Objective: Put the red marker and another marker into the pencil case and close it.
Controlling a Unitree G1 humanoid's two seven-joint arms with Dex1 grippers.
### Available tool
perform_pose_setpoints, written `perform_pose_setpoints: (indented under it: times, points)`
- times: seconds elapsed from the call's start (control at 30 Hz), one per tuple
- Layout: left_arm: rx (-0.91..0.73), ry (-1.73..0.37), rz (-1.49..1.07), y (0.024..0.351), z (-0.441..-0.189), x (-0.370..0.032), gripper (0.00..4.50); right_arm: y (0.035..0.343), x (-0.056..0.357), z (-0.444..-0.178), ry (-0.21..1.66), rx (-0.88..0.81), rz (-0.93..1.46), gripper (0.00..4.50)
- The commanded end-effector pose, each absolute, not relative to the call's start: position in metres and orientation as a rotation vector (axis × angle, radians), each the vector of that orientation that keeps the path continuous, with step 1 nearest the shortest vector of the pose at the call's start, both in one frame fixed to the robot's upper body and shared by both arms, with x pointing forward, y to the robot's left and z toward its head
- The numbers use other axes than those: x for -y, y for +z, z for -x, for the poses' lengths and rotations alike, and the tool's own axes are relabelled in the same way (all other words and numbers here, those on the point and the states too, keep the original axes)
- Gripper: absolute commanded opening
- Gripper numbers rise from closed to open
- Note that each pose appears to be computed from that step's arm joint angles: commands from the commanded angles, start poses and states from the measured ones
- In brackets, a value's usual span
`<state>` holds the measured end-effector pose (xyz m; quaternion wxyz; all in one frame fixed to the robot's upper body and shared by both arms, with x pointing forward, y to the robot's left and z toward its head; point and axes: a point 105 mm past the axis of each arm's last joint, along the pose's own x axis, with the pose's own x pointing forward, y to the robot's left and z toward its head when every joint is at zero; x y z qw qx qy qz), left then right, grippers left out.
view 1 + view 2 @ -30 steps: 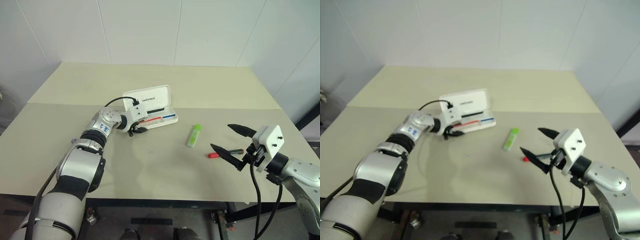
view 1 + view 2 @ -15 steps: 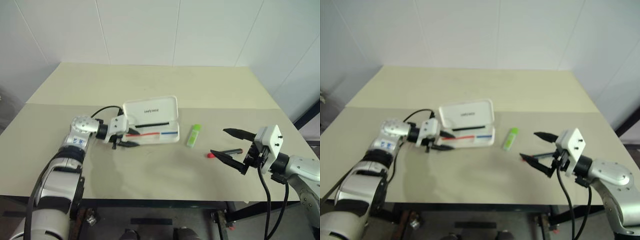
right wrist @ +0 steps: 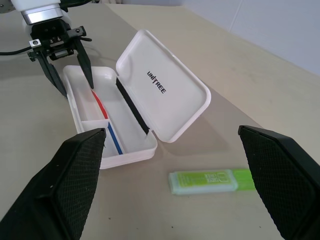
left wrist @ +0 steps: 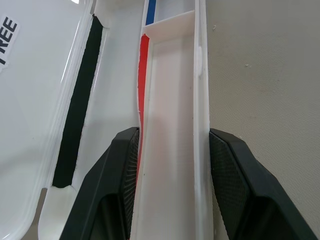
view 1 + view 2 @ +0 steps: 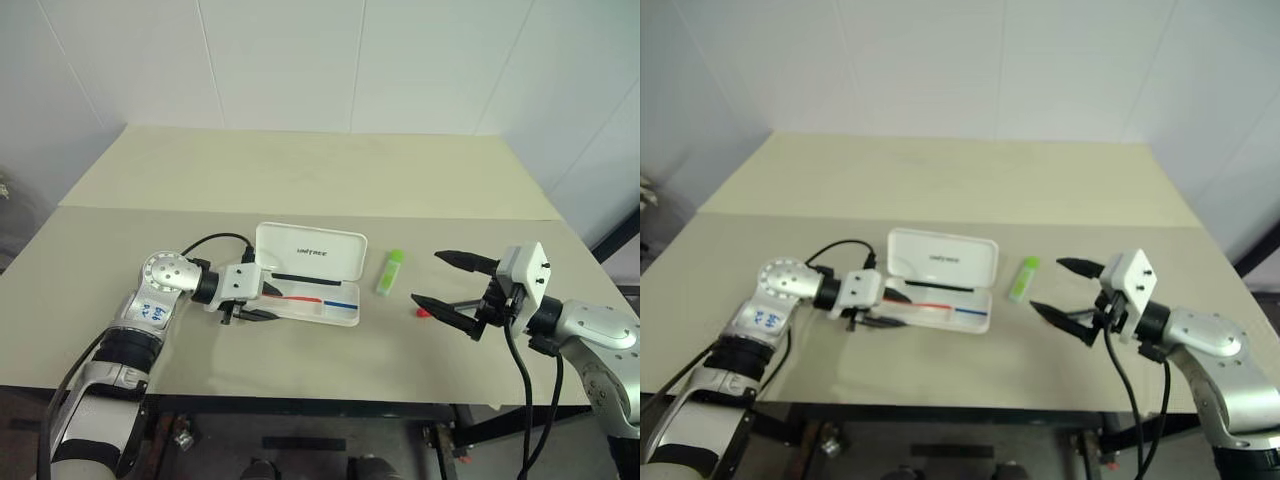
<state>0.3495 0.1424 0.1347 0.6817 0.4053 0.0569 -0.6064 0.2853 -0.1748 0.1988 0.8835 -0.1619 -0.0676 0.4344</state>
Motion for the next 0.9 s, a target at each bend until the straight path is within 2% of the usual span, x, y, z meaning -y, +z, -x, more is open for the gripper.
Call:
perform_pose_setpoints:
  times: [0.03,0.23,0.43,0.67,0.9]
  points:
    - [-0.14,-1.409,-0.888,0.126,-0.342,-0.132,2.54,0.209,0.175,-0.284,0.894,0.19,0.362,4.5]
    - [-0.139,-1.433,-0.835,0.13,-0.335,-0.128,4.44,0.21,0.177,-0.282,0.89,0.188,0.364,4.5]
    - [-0.113,-1.46,-0.746,0.146,-0.32,-0.126,4.48,0.208,0.179,-0.281,0.893,0.175,0.365,4.5]
    - [-0.063,-1.43,-0.627,0.176,-0.315,-0.13,4.48,0.204,0.184,-0.282,0.916,0.143,0.381,4.5]
    - [-0.065,-1.409,-0.638,0.176,-0.314,-0.139,4.48,0.204,0.184,-0.289,0.934,0.14,0.391,4.5]
